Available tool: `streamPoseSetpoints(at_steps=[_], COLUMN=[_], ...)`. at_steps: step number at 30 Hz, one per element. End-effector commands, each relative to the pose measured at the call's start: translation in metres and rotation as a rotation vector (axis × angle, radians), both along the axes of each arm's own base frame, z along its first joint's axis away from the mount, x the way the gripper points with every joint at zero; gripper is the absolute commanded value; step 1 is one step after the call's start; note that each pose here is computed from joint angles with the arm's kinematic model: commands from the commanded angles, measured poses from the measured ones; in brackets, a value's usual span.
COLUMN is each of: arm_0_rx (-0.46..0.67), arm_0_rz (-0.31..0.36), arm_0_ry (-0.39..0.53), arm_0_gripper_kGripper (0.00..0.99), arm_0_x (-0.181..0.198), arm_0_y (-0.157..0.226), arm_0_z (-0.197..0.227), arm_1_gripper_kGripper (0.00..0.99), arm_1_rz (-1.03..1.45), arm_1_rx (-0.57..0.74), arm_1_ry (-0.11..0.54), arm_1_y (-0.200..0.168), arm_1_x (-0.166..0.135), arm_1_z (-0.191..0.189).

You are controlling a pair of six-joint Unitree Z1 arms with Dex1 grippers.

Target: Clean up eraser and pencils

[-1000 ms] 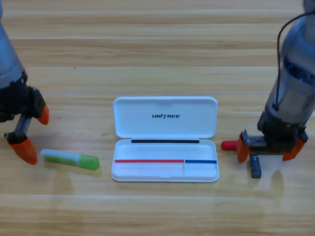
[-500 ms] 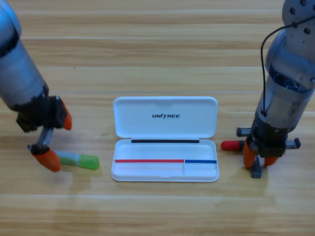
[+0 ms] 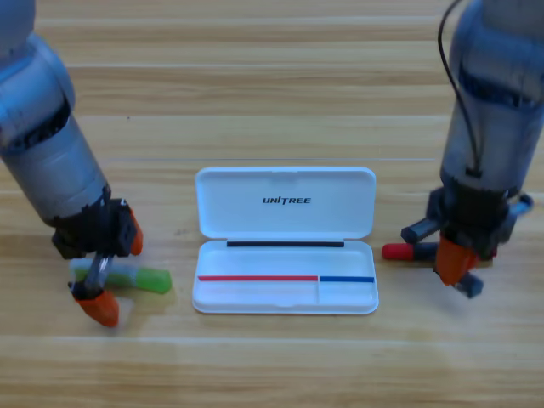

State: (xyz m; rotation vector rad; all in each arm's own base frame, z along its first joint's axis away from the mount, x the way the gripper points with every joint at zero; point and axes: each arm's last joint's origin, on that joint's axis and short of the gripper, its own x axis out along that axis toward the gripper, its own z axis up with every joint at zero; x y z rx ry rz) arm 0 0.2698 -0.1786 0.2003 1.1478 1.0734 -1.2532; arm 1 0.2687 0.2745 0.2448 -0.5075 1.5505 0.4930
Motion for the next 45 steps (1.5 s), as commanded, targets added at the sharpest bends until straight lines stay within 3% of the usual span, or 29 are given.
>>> streamPoseSetpoints(at_steps=[1,6,18,26,31,34,38,40,45], arm_0_rx=[0.036,0.045,0.032,0.023,0.055,0.063,0.06,0.057,0.061], arm_0_rz=[-0.002,0.002,0.013,0.031,0.015,-0.003,-0.022,-0.024,-0.01], arm_0_ry=[0.001,-0.018,-0.049,-0.068,-0.081,-0.085,-0.099,-0.11,-0.14], arm_0_gripper_kGripper=[0.99,0.99,0.986,0.879,0.736,0.583,0.272,0.034,0.0], arm_0_x=[-0.005,-0.005,-0.008,-0.006,-0.004,-0.003,-0.003,-0.003,-0.005], arm_0_y=[-0.001,-0.001,0.002,0.001,0.001,0.001,0.001,0.001,0.004], arm_0_z=[-0.021,-0.026,-0.032,-0.032,-0.034,-0.034,-0.03,-0.026,-0.018], arm_1_gripper_kGripper=[0.0,0.0,0.0,0.0,0.0,0.0,0.0,0.0,0.0], arm_1_rz=[0.415,0.674,0.948,0.975,0.978,0.978,0.977,0.974,0.973], arm_1_rx=[0.019,0.033,0.037,0.036,0.02,0.009,0.005,-0.004,-0.012], arm_1_ry=[0.067,0.137,0.079,0.054,0.051,0.044,0.044,0.041,0.04], arm_1_y=[0.022,0.04,0.091,0.109,0.115,0.117,0.119,0.119,0.119], arm_1_x=[-0.03,-0.035,-0.018,-0.005,0.0,0.002,0.005,0.007,0.008], arm_1_z=[0.024,0.005,-0.021,-0.036,-0.046,-0.05,-0.054,-0.056,-0.058])
